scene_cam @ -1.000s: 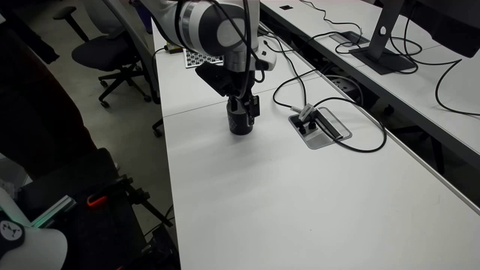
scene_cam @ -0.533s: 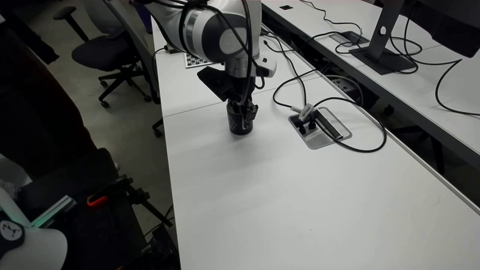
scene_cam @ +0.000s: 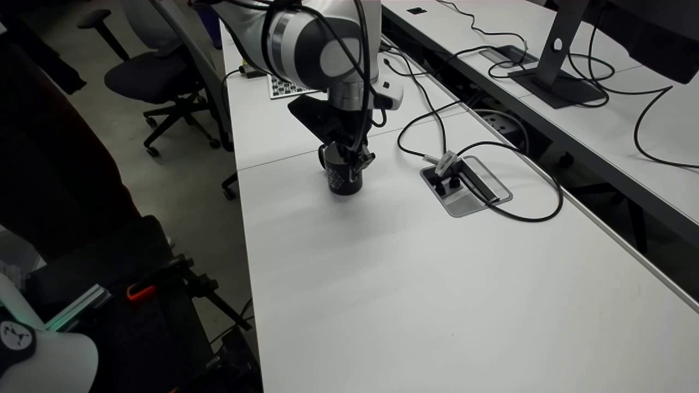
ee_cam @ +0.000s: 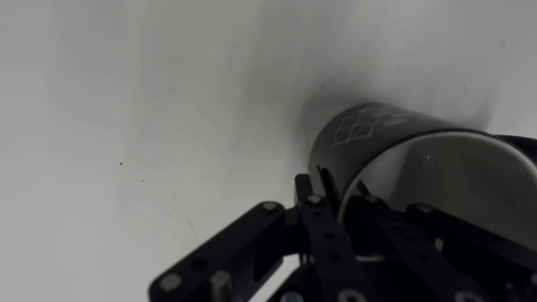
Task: Move the black mug to the right
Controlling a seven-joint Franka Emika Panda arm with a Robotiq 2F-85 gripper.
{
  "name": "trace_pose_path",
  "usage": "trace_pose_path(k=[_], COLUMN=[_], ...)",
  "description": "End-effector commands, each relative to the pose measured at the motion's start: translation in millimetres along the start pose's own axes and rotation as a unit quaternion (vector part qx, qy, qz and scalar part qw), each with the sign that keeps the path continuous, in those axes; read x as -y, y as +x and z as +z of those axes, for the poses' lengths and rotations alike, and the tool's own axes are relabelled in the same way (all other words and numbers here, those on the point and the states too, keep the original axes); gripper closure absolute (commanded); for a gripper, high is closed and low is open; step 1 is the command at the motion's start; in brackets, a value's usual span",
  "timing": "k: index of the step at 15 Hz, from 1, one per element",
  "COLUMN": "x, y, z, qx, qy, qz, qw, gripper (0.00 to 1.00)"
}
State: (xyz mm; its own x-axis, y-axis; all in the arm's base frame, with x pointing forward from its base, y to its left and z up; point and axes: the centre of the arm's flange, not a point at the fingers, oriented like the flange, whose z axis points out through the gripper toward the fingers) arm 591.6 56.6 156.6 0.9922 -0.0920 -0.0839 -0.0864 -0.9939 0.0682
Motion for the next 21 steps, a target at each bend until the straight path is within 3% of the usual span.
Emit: trace_pose_path(k=[1, 15, 17, 18, 21], x=[-5, -89, -81, -83, -83], y=[3, 4, 6, 6, 6], z=[0, 7, 3, 3, 3], qx=[0.005, 0.029, 0.017, 0.017, 0.017], qy=[0.004, -0.027, -0.021, -0.021, -0.021], qz=[-0.001, 0.067, 0.063, 0.065, 0.065], qw=[1.0000, 0.9970, 0.9976, 0.9975, 0.9975], gripper=[0.98, 0.98, 0.98, 0.91, 0.91])
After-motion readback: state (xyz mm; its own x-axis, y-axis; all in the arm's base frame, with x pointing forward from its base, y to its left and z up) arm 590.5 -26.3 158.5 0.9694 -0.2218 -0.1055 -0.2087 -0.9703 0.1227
